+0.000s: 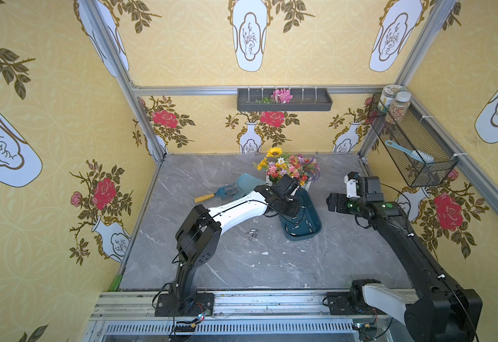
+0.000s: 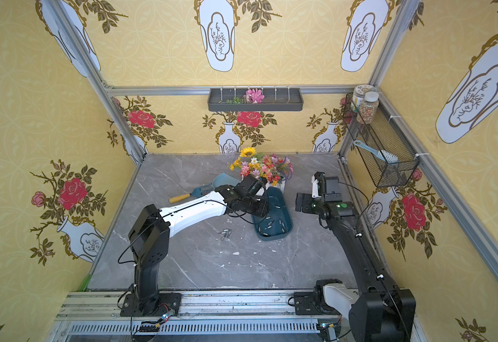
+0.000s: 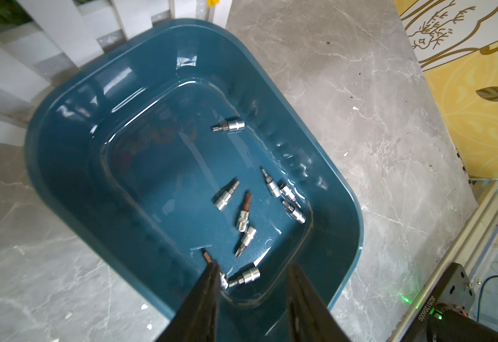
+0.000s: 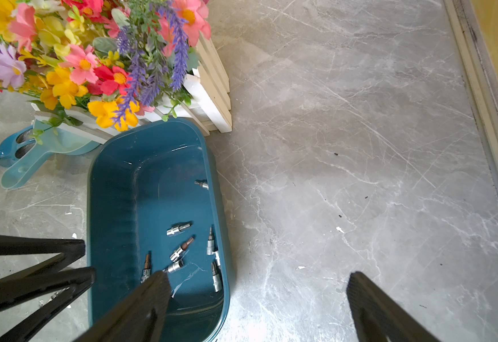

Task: Put the bit on the desktop into the storage box
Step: Pick up the screwdriver bit from the center of the board.

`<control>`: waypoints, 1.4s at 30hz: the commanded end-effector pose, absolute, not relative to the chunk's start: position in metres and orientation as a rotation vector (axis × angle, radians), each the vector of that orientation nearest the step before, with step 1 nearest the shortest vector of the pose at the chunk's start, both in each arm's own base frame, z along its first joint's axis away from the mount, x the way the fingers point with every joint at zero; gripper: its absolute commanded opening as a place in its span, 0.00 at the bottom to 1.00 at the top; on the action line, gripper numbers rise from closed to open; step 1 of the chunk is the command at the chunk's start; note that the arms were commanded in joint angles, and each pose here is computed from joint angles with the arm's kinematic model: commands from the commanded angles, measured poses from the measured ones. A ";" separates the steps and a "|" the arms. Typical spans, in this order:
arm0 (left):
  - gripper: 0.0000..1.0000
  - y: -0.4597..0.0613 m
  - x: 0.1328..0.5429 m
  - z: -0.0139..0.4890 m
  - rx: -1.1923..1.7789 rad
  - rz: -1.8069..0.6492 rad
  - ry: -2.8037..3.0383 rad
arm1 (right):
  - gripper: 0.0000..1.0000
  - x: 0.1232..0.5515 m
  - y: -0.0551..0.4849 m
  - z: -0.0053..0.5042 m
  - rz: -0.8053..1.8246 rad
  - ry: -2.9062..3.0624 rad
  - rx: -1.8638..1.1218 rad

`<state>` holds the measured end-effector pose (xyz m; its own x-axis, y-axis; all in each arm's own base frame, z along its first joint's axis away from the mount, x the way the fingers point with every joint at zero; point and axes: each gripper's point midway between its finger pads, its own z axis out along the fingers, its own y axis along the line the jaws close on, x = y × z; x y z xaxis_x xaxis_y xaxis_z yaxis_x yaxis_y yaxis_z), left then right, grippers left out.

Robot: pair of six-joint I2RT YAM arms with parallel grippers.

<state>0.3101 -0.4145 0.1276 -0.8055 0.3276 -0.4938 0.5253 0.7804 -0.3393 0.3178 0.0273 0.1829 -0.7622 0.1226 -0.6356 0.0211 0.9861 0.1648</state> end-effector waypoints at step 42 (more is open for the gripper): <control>1.00 -0.190 0.301 0.228 -0.056 -0.369 1.940 | 0.97 0.314 0.078 0.182 0.369 2.467 -0.004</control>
<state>0.2972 -0.1964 0.2185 -0.4322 -0.1374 -0.8912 0.1630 0.9601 -0.2271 0.3134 0.0677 0.1792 -0.7957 0.0869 -0.5995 -0.0790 0.9663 0.2449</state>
